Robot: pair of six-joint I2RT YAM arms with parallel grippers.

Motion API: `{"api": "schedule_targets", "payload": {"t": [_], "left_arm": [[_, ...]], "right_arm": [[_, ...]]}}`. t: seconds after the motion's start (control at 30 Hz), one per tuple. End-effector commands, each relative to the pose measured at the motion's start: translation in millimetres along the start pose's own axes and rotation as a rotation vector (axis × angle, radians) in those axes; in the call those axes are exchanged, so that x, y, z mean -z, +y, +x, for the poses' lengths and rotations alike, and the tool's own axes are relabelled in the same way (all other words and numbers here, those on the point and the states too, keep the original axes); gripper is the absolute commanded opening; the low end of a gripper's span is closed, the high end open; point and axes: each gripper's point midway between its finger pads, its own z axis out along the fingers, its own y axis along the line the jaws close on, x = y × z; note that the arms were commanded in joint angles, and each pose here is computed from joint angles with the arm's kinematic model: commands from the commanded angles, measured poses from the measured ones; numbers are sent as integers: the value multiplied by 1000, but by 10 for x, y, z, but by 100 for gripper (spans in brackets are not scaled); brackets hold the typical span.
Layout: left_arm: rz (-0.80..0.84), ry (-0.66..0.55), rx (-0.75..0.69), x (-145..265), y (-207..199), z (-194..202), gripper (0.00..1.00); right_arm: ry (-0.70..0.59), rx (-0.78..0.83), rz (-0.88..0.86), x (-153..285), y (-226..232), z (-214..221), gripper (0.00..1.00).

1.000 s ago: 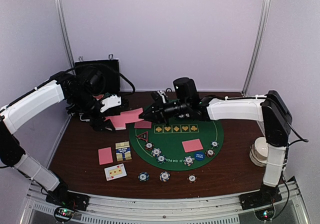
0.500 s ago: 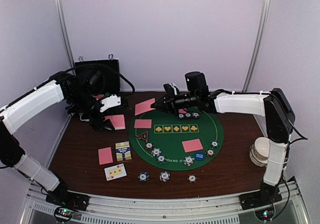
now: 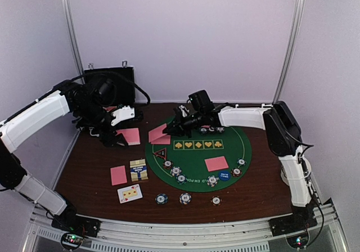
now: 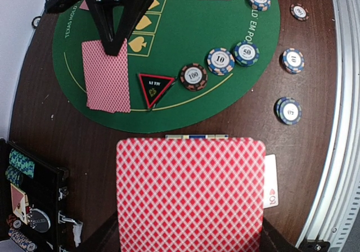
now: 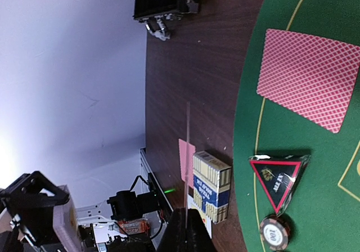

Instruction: Distribute texas hold em gaming equipment

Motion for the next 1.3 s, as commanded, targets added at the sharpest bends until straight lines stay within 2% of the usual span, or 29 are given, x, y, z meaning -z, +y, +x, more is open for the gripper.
{"api": "schedule_targets", "payload": {"t": [0.0,0.47,0.87,1.1,1.2,1.27], "left_arm": [[-22,-32,-11,85,0,-39,0],[-14,-29,-9,72,-10,-33,0],[-9,-31,-10,66,-18,-36,0],[-9,-34,-11,71,-16,-46,0],[-7,-34,-10,69,-20,-43,0],[-6,-33,-10,63,-19,-42,0]], "right_arm": [[-17,29,67,-111,-173,-156,0],[-82,-13,186,-387,-843,-523,0],[-76,-20,234,-363,-979,-501,0],[-51,-25,250,-392,-1020,-417,6],[-39,-15,263,-412,-1015,-364,13],[-36,-8,278,-394,-1011,-345,23]]}}
